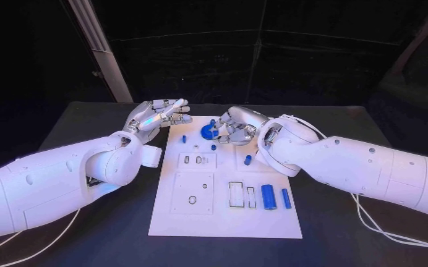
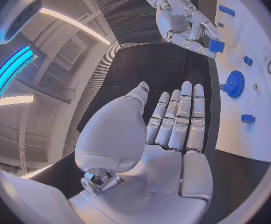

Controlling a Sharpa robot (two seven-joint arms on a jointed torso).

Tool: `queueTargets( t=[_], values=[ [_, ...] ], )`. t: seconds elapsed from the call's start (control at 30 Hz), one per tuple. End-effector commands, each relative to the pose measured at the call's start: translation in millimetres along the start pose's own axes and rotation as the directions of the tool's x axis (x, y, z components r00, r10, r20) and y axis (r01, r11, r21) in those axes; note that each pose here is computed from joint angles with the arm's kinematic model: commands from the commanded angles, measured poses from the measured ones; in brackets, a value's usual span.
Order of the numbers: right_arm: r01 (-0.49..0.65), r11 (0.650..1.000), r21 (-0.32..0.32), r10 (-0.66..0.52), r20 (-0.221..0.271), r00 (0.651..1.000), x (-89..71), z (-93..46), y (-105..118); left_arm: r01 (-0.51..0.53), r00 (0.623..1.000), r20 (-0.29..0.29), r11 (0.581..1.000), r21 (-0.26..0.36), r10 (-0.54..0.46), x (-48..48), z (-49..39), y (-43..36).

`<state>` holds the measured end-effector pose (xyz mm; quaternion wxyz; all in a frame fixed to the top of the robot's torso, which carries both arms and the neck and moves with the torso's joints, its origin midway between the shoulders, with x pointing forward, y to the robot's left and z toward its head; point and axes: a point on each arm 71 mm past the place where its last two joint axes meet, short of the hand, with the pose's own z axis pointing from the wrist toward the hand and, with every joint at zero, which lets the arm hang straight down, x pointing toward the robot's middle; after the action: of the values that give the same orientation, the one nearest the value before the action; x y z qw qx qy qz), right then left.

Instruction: Assemble the parts on the task board

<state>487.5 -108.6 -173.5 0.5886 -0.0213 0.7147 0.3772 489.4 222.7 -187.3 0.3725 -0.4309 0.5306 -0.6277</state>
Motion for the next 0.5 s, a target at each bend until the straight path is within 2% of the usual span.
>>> queueTargets(
  t=[0.03, 0.2, 0.5],
  values=[
    [0.085, 0.996, 0.010, -0.084, -0.034, 0.996, 7.8, 4.1, 5.3, 0.014, 1.000, 0.001, 1.000, 0.016, -0.014, -0.2, 1.9, -3.0],
    [0.103, 0.995, 0.000, -0.103, -0.066, 0.992, 22.5, 8.6, 13.0, 0.015, 1.000, 0.002, 1.000, 0.019, -0.015, 0.6, 3.9, -3.8],
    [0.134, 0.990, -0.032, -0.136, -0.075, 0.988, 42.9, 8.2, 19.3, 0.019, 1.000, -0.006, 1.000, 0.018, -0.019, 4.0, 5.6, -4.0]
  ],
)
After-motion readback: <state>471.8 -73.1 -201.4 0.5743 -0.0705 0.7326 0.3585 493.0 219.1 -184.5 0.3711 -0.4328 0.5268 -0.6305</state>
